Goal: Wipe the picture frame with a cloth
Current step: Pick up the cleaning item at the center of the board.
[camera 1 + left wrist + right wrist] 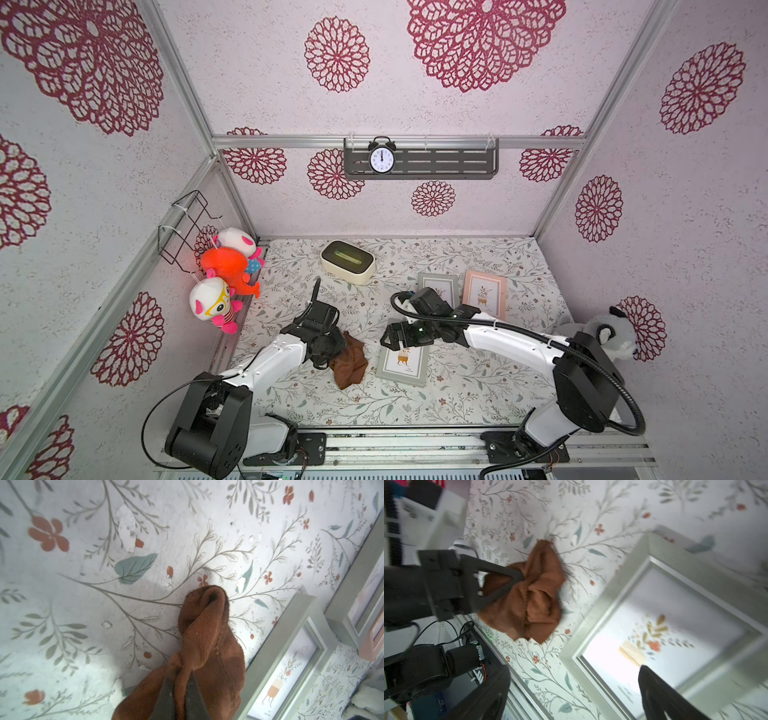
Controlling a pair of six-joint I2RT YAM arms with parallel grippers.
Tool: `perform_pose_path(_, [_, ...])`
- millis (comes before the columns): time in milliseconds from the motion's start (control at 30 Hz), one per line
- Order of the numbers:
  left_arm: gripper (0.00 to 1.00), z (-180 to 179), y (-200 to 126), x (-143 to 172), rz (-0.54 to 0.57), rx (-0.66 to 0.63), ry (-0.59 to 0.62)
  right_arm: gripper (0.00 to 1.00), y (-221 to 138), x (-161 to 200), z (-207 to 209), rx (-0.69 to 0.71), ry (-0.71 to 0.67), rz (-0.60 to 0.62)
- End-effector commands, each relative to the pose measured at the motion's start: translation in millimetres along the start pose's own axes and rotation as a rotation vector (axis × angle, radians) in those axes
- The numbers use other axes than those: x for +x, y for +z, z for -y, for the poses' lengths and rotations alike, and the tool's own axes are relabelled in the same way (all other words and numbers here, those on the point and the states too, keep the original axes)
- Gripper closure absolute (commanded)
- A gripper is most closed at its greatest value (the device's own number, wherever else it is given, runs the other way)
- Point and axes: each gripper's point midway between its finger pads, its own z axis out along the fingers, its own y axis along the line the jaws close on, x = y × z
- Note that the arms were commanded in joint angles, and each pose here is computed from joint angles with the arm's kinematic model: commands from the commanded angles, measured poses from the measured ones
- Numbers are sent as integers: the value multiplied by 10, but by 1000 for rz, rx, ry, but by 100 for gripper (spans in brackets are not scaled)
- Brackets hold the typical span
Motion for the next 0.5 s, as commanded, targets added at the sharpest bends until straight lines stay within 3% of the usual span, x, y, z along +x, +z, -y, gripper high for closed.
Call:
perform_pose_path(0, [100,-6,-95,-61,12,-34,42,6,-136,95,394,102,100,25])
perform_pose_path(267, [100,-17,133,116,-43,-104,123,21,-125,214,976,236,214,45])
perform_pose_path(467, [95,-86,230,225,-58,-161,167,40,-2,211,1126,267,231,35])
